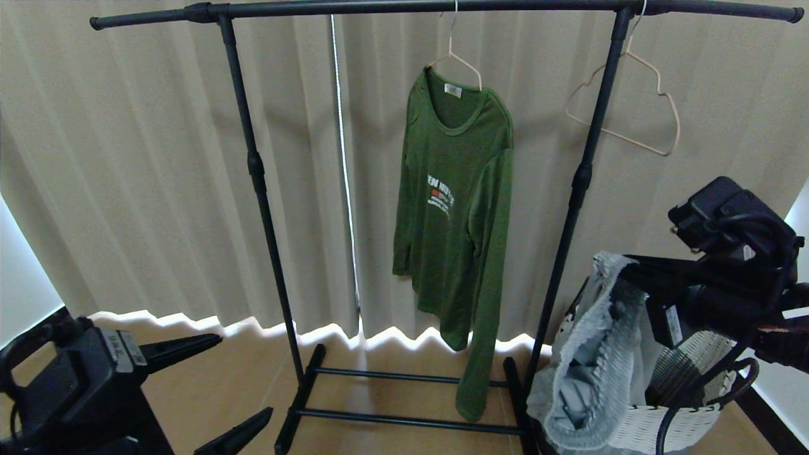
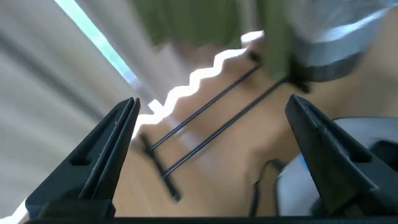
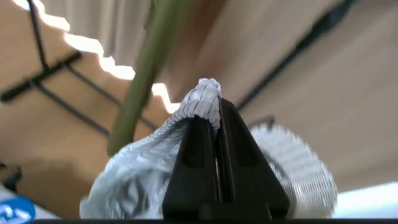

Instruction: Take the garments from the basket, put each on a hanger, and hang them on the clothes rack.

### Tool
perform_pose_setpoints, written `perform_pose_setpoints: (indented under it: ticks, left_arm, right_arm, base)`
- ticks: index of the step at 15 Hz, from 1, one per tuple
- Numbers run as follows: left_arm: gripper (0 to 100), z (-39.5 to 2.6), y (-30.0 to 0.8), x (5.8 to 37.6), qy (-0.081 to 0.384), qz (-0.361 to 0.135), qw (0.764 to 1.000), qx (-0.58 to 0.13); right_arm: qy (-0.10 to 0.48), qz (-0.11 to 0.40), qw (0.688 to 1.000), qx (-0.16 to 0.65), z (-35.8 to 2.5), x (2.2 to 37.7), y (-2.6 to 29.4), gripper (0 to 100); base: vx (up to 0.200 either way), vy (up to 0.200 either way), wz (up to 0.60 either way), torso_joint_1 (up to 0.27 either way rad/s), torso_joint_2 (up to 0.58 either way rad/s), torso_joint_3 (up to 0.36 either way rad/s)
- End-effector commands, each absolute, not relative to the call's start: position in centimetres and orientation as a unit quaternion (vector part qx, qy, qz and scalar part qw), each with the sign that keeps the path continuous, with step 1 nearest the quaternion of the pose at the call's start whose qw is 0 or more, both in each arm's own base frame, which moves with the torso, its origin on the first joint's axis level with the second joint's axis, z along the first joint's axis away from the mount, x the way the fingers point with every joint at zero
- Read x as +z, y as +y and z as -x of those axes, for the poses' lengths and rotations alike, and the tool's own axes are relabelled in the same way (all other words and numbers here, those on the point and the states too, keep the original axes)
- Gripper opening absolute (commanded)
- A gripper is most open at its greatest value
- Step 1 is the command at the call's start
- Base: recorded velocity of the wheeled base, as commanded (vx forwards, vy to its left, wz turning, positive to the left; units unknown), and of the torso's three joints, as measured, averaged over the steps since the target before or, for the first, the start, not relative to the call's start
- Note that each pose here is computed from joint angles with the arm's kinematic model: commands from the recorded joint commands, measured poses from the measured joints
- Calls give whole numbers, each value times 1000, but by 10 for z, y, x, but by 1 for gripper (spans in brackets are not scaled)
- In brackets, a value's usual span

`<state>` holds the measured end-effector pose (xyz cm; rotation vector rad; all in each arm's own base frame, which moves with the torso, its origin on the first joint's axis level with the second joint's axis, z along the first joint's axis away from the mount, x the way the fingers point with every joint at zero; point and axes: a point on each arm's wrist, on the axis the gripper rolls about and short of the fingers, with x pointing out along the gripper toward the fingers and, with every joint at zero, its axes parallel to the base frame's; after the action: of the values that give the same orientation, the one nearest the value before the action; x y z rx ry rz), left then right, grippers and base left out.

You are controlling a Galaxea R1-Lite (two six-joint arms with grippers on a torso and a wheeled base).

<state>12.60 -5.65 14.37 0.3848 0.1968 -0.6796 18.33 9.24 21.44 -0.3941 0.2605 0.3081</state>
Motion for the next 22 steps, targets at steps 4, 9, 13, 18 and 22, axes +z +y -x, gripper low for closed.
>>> perform_pose_setpoints:
  ticks: [4,9,13,18,22]
  left_arm:
    - [100,-179,-155,158,139,-114,882,-436]
    - [100,-196,-249,134,205,-54,877,-431]
    - [100,-209,-273,124,232,-4,876,-424]
    - [100,-215,-262,107,262,-10,885,-384]
    - [100,-209,-248,95,279,-27,895,-347]
  right_arm:
    - [56,166,961,215,-184,256,121,0]
    - [37,107,954,278,-173,272,153,0]
    - [24,86,949,302,-163,281,160,0]
    - [19,80,948,306,-157,285,158,0]
    - [12,76,949,305,-153,289,153,0]
  base:
    - [0,0,0,0,0,0]
    - [0,0,0,0,0,0]
    - [0,0,0,0,0,0]
    - [0,0,0,0,0,0]
    - [0,0,0,0,0,0]
